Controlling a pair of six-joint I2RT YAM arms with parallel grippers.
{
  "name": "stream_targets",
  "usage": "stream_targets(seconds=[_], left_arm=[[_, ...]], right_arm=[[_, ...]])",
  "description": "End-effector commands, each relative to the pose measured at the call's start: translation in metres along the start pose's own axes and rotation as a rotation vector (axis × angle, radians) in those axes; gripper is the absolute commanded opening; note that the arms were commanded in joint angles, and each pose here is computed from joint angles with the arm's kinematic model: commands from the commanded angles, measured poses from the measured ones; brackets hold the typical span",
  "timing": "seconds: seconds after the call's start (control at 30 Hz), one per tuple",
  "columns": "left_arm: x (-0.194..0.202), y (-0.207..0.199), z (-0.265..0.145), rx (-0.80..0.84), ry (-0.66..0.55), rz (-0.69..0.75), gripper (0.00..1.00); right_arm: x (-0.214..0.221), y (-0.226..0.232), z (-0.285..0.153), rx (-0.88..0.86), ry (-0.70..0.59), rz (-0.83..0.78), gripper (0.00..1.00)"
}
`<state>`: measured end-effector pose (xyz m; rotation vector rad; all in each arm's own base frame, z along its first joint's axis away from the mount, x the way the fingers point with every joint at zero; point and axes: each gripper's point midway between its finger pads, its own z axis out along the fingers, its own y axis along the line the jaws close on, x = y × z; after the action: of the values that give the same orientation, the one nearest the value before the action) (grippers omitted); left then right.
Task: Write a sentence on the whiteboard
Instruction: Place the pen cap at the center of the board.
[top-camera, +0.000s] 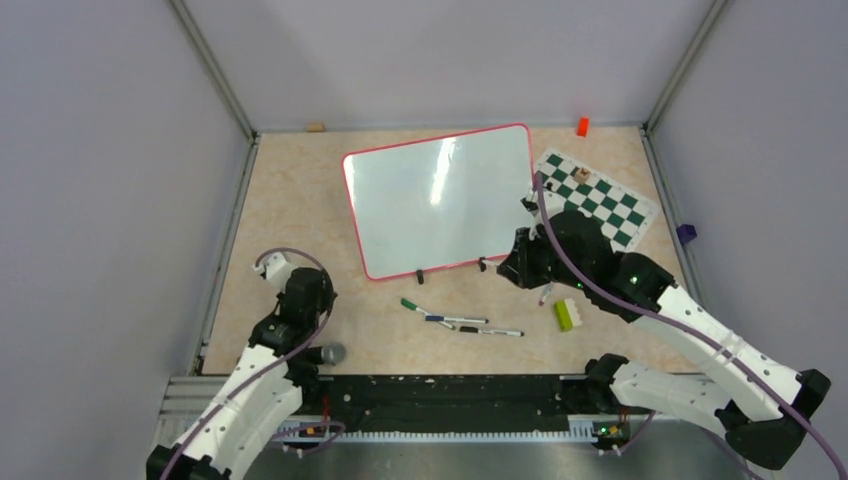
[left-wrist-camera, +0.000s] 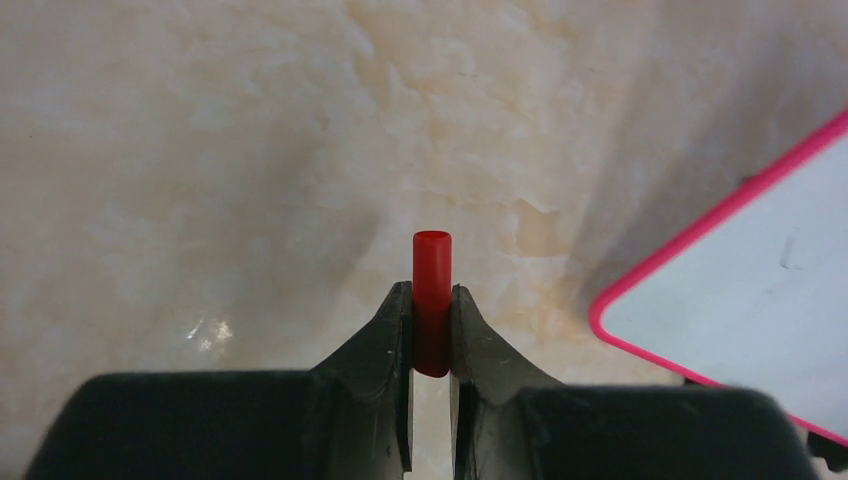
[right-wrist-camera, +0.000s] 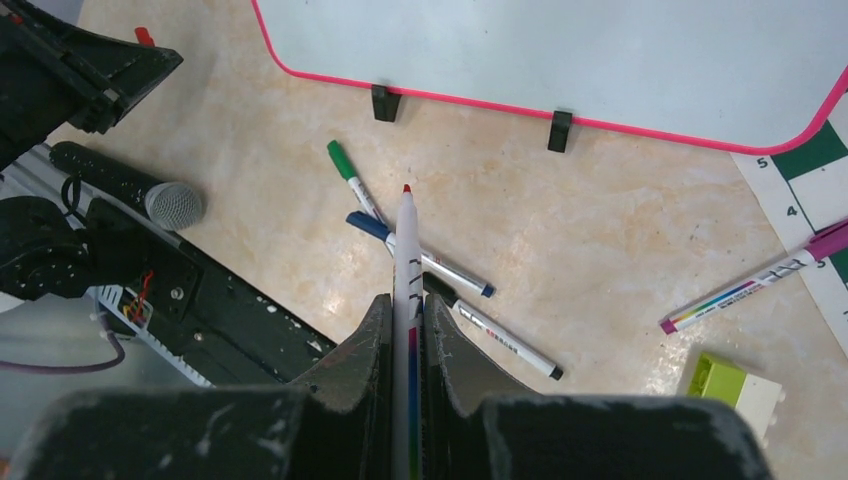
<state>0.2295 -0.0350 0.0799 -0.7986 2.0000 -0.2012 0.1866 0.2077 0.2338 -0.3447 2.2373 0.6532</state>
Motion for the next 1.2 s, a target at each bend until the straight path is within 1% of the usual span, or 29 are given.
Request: stream_targets(seconds=[0.0,0.07,0.13,0.37,0.5,0.53,0.6,0.63,0.87,0.97,1.07,1.17], left_arm=[[0.009,0.003,0.015,-0.023,0.113,-0.063,0.0],[0.01,0.007,0.023,-0.048,0.136,-0.098,0.0],[0.013,0.008,0.028,-0.053,0.156,-0.107,0.0],[0.022,0.026,0.037,-0.163,0.195,-0.135,0.0],[0.024,0.032,0.037,-0.223,0.223,-0.138,0.1],[0.024,0.032,0.036,-0.229,0.228,-0.137,0.14],[0.022,0.03,0.034,-0.231,0.234,-0.135,0.32],[0.021,0.029,0.033,-0.229,0.232,-0.134,0.35],[0.006,0.032,0.021,-0.25,0.194,-0.121,0.38],[-0.004,0.026,0.014,-0.235,0.187,-0.102,0.38],[-0.013,0.011,0.009,-0.173,0.199,-0.063,0.39],[-0.017,-0.022,0.006,0.005,0.24,0.02,0.43]], right_arm=[[-0.011,0.005,-0.009,-0.04,-0.063,-0.01,0.0],[-0.009,0.004,-0.01,-0.04,-0.064,-0.012,0.0],[-0.009,0.003,-0.012,-0.04,-0.069,-0.013,0.0],[-0.006,0.001,-0.016,-0.044,-0.071,-0.038,0.0],[-0.006,-0.001,-0.017,-0.039,-0.073,-0.052,0.0],[-0.005,-0.001,-0.017,-0.041,-0.072,-0.056,0.0],[-0.005,-0.001,-0.017,-0.041,-0.071,-0.063,0.0],[-0.005,-0.001,-0.017,-0.04,-0.072,-0.069,0.0],[-0.007,-0.001,-0.018,-0.045,-0.078,-0.088,0.0],[-0.008,-0.001,-0.019,-0.047,-0.082,-0.097,0.0],[-0.007,-0.002,-0.02,-0.045,-0.086,-0.103,0.0],[-0.005,-0.005,-0.02,-0.039,-0.094,-0.1,0.0]])
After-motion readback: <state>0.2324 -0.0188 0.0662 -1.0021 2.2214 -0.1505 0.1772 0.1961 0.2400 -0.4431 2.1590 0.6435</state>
